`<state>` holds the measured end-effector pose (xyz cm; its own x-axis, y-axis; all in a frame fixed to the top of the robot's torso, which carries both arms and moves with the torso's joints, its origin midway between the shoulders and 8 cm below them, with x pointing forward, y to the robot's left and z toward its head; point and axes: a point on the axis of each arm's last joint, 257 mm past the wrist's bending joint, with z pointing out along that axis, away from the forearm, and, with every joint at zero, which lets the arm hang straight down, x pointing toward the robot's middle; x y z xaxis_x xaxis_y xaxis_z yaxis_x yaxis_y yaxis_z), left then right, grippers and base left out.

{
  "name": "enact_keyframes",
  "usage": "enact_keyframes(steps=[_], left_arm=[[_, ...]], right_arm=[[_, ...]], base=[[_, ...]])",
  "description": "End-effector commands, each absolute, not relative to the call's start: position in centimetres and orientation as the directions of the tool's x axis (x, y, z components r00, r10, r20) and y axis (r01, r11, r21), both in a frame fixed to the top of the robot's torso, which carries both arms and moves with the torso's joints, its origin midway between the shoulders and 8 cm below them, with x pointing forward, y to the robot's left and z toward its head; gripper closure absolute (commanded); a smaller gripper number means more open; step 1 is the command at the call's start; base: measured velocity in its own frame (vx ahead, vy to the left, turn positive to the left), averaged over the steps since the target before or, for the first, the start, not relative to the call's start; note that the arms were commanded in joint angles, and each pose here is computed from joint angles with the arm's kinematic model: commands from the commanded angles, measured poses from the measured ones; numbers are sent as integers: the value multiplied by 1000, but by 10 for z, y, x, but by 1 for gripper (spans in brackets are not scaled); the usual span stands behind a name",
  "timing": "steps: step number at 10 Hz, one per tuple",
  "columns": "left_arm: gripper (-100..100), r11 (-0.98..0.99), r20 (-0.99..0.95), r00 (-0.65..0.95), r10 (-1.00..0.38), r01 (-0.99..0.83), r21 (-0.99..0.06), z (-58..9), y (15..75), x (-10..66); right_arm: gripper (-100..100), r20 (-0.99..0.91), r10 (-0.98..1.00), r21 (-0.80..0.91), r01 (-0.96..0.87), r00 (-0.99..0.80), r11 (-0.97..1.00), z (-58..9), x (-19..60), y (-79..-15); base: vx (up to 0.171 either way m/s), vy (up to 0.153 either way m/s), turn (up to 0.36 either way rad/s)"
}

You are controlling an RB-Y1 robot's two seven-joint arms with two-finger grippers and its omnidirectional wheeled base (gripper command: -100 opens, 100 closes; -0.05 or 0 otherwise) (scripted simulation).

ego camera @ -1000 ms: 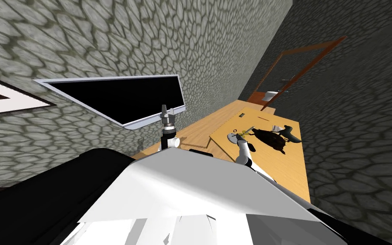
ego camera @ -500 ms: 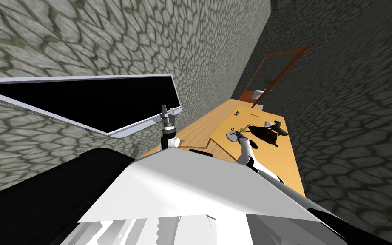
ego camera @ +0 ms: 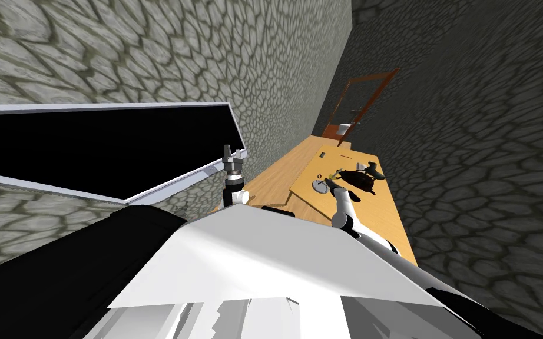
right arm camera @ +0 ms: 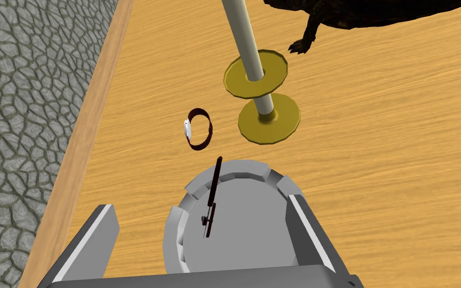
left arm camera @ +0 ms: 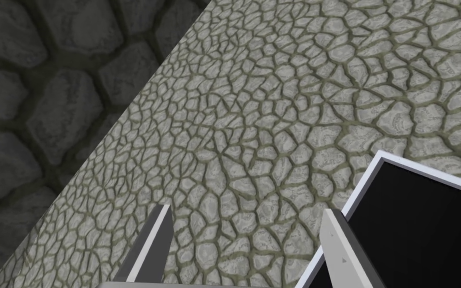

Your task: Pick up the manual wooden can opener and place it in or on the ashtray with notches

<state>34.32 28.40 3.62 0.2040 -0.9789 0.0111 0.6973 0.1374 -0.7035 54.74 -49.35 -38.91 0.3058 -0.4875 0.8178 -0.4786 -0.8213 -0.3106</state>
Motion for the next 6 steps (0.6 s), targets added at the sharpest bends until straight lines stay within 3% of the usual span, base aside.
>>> enact_keyframes(steps=[1,6], left_arm=[[0,137,11,204,-979,697,-703,36,284,343],[0,137,11,204,-979,697,-703,36,284,343]], right_arm=[[0,818,-487,-311,-479,306,-821,-389,547,-493],[0,818,-488,-311,-479,306,-821,-389,547,-493]], base=[[2,9,2],[0,0,0]])
